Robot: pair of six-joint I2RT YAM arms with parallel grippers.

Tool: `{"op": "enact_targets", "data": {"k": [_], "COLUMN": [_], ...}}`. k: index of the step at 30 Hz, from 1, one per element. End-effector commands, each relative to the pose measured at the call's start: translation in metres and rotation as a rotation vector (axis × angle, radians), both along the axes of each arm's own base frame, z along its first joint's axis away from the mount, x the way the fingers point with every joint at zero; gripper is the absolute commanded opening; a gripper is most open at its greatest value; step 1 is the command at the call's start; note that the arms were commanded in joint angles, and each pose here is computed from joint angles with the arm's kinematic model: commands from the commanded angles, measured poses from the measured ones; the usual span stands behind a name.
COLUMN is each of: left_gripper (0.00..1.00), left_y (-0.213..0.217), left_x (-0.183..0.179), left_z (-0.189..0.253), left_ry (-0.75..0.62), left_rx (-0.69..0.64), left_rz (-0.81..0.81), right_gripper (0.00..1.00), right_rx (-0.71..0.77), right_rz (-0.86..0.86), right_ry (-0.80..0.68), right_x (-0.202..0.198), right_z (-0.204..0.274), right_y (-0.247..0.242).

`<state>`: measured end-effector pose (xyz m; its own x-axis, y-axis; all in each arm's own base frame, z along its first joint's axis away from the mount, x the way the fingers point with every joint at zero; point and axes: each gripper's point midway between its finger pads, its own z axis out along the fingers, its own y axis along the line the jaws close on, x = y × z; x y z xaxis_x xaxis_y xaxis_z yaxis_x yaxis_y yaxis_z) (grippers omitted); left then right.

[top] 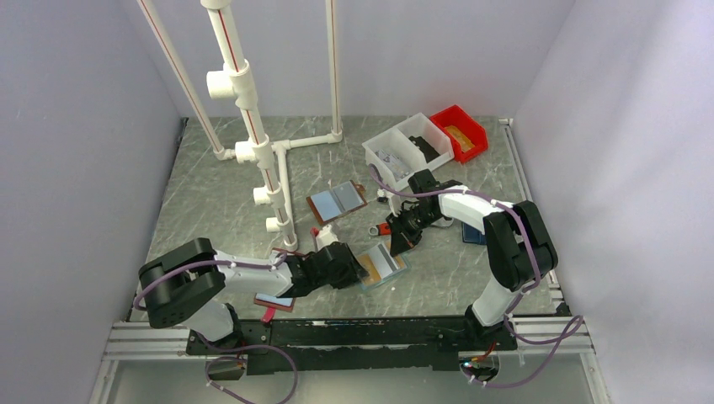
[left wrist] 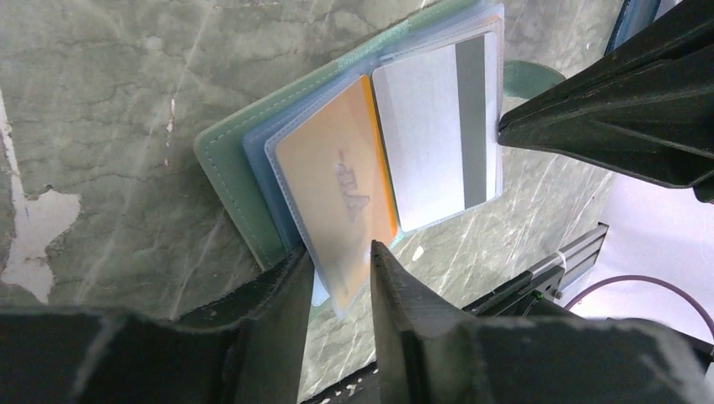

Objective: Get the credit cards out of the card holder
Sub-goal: Remove the credit card from the card holder.

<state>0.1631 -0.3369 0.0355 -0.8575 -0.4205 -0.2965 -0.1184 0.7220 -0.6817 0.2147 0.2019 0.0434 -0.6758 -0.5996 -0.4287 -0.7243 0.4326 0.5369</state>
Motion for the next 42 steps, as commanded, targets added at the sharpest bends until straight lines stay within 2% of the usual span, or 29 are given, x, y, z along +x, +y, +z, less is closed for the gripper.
{"op": "enact_targets", "data": {"k": [1, 6, 10, 20, 25, 34, 42], "left_gripper": [0.34, 0.18, 0.0, 0.0, 0.0, 0.0, 0.0], "left_y": [0.005, 0.004, 0.002, -0.001, -0.005, -0.016, -0.029], "left_x": [0.006, 0.009, 0.011, 0.014, 0.014, 0.014, 0.013], "left_z": [0.005, 0.007, 0.008, 0.023, 0.036, 0.058, 0.077], "left_ry": [-0.023, -0.041, -0.054, -0.183, -0.266, -0.378, -0.456], "left_rx": [-0.019, -0.035, -0.051, -0.139, -0.191, -0.242, -0.29], "left_rz": [0.035, 0.029, 0.021, -0.033, -0.08, -0.16, -0.219], "right_gripper": [0.05, 0.06, 0.11, 0.24, 0.3, 0.3, 0.24], "right_rx": [0.03, 0.031, 0.035, 0.099, 0.173, 0.326, 0.318], "right_rz": [0.014, 0.014, 0.004, -0.012, 0.044, 0.128, 0.086], "right_ry": [-0.036, -0.047, -0.056, -0.117, -0.132, -0.086, -0.027], "right_x": [0.004, 0.006, 0.008, 0.015, 0.006, -0.016, -0.014], "right_z": [0.007, 0.01, 0.013, 0.037, 0.053, 0.074, 0.065], "right_y": [0.004, 0.004, 0.001, -0.007, -0.006, 0.006, 0.01]}}
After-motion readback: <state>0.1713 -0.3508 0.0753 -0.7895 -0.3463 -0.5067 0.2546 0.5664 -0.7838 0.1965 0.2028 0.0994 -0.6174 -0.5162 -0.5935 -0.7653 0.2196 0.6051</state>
